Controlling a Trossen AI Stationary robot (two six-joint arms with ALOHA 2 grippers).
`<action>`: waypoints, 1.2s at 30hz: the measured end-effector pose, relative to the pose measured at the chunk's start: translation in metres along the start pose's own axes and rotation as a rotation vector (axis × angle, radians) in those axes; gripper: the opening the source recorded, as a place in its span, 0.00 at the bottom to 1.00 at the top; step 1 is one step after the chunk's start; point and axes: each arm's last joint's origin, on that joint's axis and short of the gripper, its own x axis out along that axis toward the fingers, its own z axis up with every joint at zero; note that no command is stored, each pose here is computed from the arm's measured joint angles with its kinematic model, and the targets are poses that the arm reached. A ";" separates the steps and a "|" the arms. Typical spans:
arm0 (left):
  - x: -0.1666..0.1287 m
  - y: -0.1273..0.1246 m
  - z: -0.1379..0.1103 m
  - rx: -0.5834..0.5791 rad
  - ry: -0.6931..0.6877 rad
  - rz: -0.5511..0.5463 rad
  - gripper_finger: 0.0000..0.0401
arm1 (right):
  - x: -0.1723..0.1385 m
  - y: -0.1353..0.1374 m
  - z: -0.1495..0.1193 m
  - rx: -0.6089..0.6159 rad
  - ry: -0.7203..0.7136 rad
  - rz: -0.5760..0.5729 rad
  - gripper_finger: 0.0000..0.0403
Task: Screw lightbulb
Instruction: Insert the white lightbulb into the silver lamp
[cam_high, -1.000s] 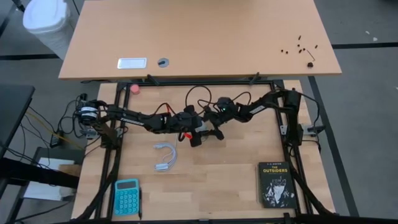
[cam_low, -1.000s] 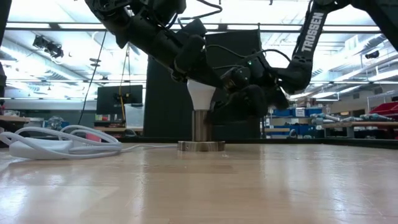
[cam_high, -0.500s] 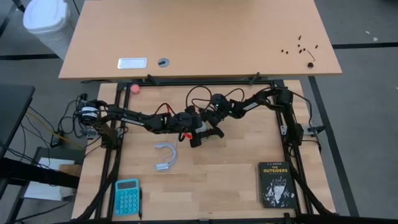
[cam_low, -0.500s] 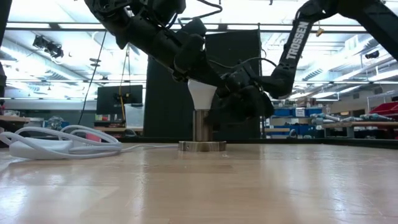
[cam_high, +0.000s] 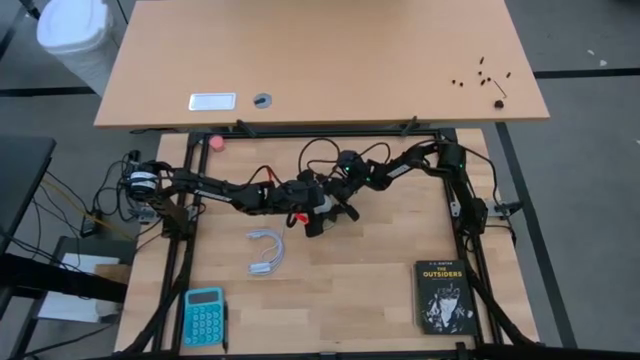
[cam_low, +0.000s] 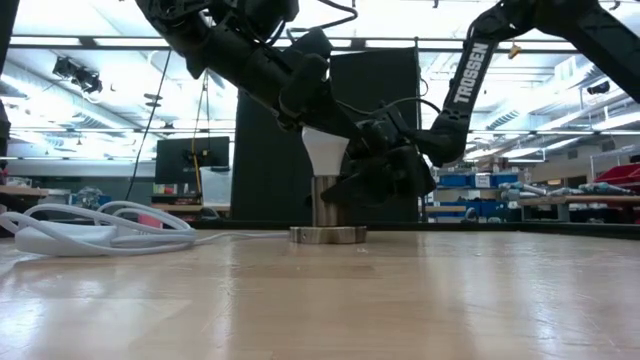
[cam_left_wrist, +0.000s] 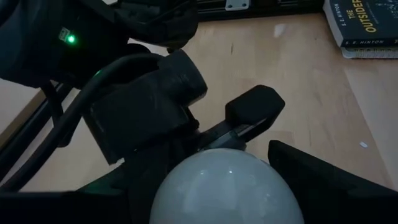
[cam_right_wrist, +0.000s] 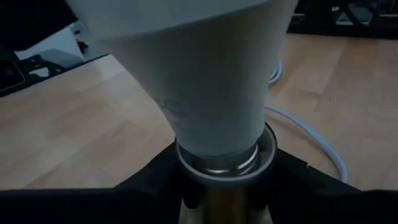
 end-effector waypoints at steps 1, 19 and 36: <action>0.000 0.000 0.000 0.002 0.001 0.001 0.69 | -0.001 0.000 0.000 0.005 -0.002 0.004 0.43; 0.000 0.000 -0.003 -0.072 0.033 0.037 0.69 | 0.013 0.009 0.003 0.060 0.055 -0.111 0.45; 0.000 0.000 -0.001 -0.149 -0.001 0.070 0.69 | 0.008 0.053 0.008 0.004 0.140 -0.388 0.46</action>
